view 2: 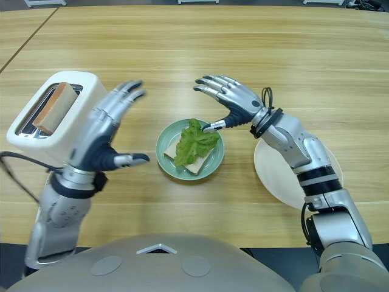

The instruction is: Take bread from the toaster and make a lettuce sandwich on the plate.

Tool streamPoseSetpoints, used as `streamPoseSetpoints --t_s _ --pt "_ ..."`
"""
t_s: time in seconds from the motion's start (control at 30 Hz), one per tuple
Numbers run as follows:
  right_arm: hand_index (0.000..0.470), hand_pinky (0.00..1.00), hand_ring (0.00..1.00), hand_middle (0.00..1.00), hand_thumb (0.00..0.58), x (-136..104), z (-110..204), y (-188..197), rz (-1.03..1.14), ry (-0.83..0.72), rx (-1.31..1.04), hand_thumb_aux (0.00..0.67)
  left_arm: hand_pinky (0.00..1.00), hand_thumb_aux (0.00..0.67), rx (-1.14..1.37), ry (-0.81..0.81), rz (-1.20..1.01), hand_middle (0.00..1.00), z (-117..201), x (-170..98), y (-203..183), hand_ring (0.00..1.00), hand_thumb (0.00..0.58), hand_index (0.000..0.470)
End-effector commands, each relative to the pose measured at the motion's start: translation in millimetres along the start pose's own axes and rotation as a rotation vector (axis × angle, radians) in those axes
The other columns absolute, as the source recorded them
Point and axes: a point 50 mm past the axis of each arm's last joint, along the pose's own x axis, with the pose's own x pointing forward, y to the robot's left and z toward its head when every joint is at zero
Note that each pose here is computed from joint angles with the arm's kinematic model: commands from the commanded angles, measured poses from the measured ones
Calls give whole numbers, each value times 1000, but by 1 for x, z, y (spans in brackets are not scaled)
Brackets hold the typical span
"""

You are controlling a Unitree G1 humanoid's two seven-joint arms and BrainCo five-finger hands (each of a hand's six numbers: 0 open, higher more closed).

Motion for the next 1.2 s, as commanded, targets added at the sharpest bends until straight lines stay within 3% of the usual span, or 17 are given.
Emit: streamPoseSetpoints --t_s 0.03,0.2,0.37,0.43,0.47,0.6,0.7,0.93,1.07,1.1,1.2 --pt "0 0 0 0 0 -13 -6 -2 -24 72 32 0 0 0 328 133 35 0 -28 2 41 0 0 0" --pt "0 0 0 0 0 -13 -2 7 -8 80 37 0 0 0 482 462 -33 0 -76 -22 66 0 0 0" --pt "0 0 0 0 0 -14 -1 13 11 86 39 0 0 0 491 592 -104 0 -91 -36 68 0 0 0" --pt "0 0 0 0 0 -14 -1 14 18 85 39 0 0 194 467 627 -124 0 -96 -42 67 0 288 136" --pt "0 0 0 0 0 -14 0 15 22 84 39 0 0 268 444 646 -132 0 -99 -45 66 0 371 188" --pt "0 0 0 0 0 -15 0 17 32 85 34 0 0 260 364 683 -162 0 -108 -52 57 0 363 182" --pt "0 0 0 0 0 -14 0 17 34 84 31 0 0 318 355 702 -177 0 -115 -56 54 0 420 223" --pt "0 0 0 0 0 -14 0 17 36 82 18 0 0 352 323 687 -159 0 -115 -55 53 0 449 247" --pt "0 0 0 0 0 -13 0 17 33 79 12 0 0 549 310 667 -116 0 -114 -53 56 0 561 385" --pt "0 0 0 0 0 -13 0 17 33 79 11 0 0 670 308 656 -96 0 -112 -52 59 0 580 470" --pt "0 0 0 0 0 -13 0 17 33 79 8 0 0 670 296 627 -51 0 -109 -49 64 0 580 470"
